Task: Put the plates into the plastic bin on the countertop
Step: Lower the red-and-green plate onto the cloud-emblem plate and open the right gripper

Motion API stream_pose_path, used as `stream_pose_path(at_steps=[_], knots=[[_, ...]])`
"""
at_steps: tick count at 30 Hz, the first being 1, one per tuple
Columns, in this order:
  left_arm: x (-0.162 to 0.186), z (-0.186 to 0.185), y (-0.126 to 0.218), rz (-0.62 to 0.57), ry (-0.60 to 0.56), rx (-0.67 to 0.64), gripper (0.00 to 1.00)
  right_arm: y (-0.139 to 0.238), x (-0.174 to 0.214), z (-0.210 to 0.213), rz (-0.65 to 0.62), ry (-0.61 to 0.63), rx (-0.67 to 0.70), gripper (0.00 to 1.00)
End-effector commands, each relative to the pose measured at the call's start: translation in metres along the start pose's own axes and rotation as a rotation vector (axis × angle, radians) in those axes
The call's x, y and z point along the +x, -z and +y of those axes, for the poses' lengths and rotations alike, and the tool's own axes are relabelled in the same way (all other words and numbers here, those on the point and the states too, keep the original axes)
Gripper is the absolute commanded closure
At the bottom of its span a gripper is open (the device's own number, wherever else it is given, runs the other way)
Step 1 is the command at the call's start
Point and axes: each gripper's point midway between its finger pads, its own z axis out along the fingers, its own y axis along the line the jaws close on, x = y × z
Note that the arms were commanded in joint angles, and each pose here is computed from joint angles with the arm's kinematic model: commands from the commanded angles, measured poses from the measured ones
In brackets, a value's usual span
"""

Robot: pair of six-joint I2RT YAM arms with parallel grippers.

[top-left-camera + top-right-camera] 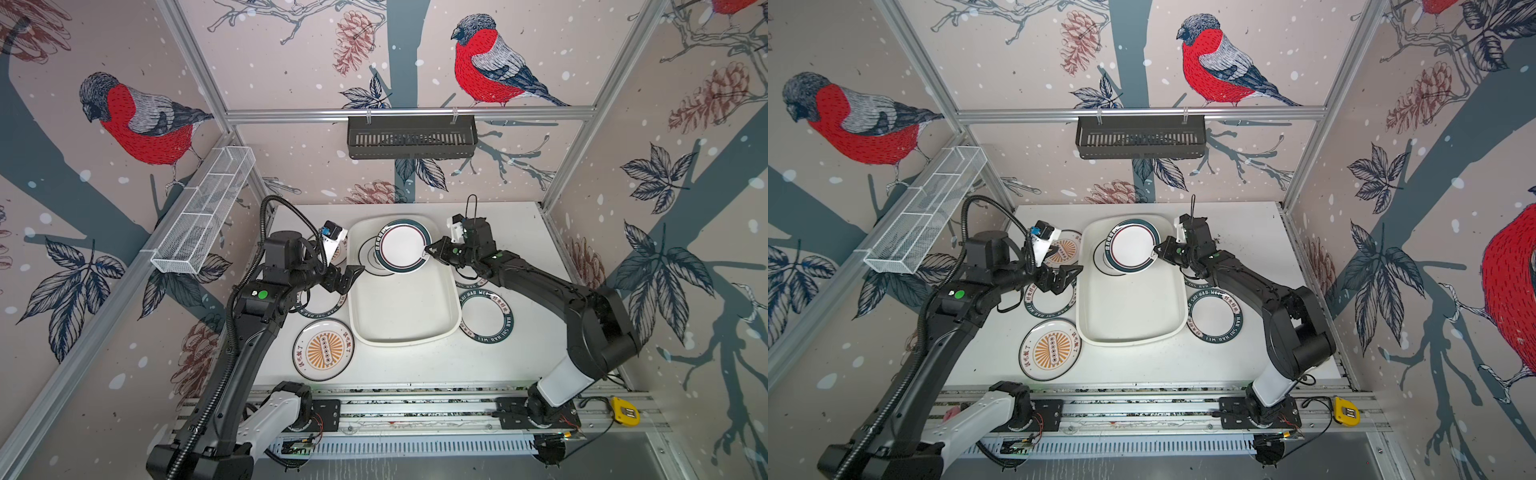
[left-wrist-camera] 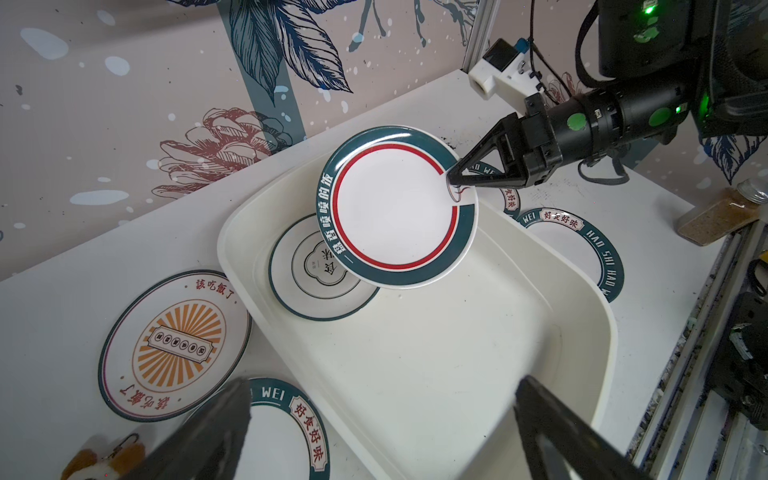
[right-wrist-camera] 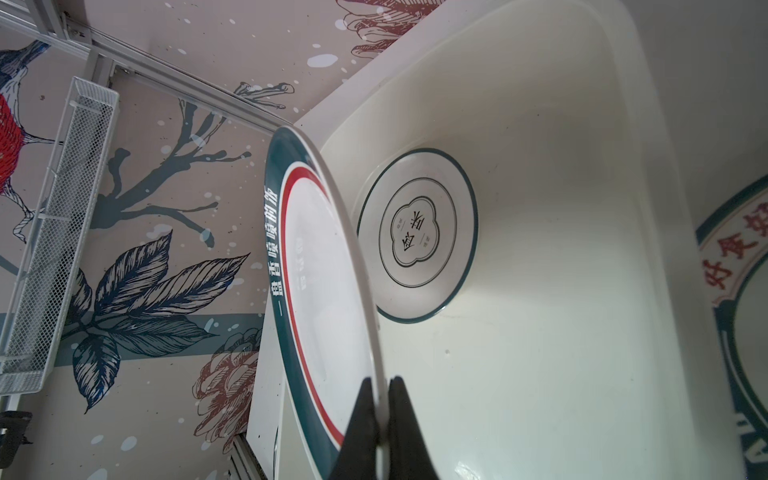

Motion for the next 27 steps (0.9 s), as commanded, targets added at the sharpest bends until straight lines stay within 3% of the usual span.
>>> stream_pose_path(at_steps=[1, 15, 27], knots=[[-0.007, 0.003, 0.001, -0.027, -0.015, -0.018, 0.02, -0.006, -0.008, 0.012, -0.027, 0.048, -0.048, 0.98], [-0.017, -0.012, 0.007, -0.068, -0.013, 0.055, 0.02, -0.025, -0.003, -0.015, -0.016, 0.037, 0.079, 0.98], [-0.024, -0.020, 0.010, -0.080, -0.002, 0.103, 0.02, -0.065, -0.010, -0.026, 0.023, -0.004, 0.091, 0.98]])
